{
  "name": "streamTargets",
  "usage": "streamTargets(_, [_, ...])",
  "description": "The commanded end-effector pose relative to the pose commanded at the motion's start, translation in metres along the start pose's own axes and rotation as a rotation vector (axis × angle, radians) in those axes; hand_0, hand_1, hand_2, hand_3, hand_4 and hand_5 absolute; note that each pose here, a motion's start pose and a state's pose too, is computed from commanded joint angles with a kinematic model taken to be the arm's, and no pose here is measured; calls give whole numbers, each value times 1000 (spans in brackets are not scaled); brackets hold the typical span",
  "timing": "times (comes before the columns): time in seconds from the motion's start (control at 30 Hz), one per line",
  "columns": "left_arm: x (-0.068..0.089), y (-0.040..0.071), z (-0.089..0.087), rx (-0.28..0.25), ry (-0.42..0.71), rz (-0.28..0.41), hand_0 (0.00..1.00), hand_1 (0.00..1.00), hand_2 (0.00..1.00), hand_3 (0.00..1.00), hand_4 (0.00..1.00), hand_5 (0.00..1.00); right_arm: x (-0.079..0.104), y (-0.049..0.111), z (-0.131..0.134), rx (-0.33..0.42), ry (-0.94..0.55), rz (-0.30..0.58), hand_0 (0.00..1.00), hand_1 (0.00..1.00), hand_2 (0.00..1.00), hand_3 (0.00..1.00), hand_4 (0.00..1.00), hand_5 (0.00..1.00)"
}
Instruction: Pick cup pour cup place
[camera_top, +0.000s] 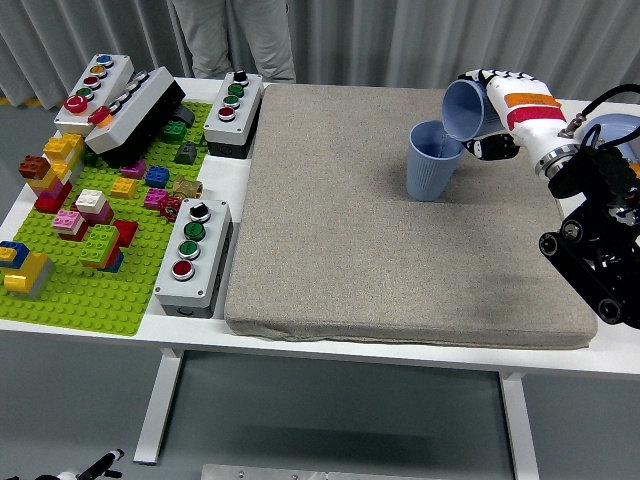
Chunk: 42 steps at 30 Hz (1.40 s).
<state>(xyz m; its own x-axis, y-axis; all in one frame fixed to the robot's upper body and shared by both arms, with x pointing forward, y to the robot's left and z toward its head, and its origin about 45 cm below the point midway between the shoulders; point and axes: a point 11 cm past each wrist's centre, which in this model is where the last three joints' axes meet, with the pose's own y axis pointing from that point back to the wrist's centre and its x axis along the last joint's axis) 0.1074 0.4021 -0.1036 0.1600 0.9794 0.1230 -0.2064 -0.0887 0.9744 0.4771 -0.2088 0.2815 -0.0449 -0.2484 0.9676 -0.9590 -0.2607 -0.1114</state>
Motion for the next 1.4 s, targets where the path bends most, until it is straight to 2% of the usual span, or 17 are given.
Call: streamTargets(1.4, [2,0,3,-5,-3,2,827,826,882,814,644,998,6,-1,-4,1,113,27,849,715,576,658,736,81])
